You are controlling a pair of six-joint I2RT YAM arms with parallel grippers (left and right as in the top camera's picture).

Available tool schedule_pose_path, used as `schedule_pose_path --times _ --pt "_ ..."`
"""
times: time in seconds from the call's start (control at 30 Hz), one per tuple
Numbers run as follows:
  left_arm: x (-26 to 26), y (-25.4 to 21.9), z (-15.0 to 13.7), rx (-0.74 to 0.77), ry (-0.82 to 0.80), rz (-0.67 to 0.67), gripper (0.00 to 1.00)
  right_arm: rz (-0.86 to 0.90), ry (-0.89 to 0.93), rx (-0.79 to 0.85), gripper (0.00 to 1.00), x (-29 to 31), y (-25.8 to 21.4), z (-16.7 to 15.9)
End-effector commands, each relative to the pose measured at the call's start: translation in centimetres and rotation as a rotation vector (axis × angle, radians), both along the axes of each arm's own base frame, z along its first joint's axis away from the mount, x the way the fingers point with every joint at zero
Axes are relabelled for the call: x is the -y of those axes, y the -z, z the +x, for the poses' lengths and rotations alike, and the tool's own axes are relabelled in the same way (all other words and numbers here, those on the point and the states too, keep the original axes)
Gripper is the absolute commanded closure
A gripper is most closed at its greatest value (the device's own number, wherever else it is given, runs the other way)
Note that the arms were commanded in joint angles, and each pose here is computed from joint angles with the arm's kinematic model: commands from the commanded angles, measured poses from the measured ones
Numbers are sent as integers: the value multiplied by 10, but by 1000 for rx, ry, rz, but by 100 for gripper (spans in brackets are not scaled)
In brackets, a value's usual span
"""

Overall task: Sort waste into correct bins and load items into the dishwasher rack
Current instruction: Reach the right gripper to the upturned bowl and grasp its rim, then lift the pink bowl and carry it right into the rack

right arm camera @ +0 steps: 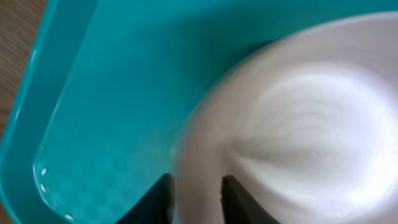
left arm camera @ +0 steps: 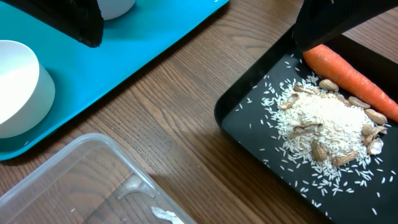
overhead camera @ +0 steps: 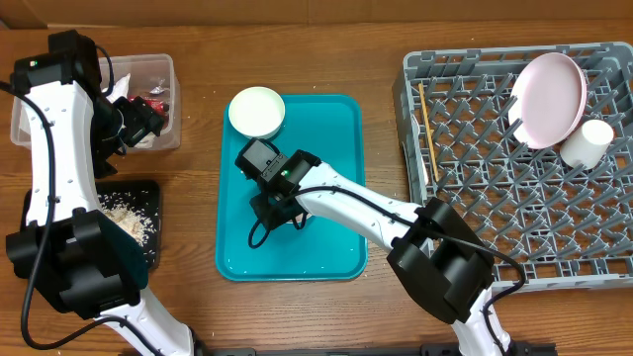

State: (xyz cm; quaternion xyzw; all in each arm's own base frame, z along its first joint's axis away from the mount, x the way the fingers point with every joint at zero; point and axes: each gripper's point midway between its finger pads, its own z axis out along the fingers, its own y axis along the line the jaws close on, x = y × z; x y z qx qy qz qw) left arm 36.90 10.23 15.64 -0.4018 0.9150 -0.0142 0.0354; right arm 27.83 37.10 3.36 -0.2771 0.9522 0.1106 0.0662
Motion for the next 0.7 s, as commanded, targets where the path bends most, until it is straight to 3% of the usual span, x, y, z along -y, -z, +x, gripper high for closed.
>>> schedule_pose_path --times 0.0,0.17,0.4,0.67 --pt "0 -12 2 36 -16 5 0 0 9 27 82 -3 -8 9" --pt "0 -12 2 36 -16 5 0 -5 15 24 96 -2 -17 11" --pt "0 -12 2 36 -16 5 0 -22 48 9 96 12 -49 20" --pt "0 -12 2 36 -16 5 0 71 291 54 96 68 -145 52"
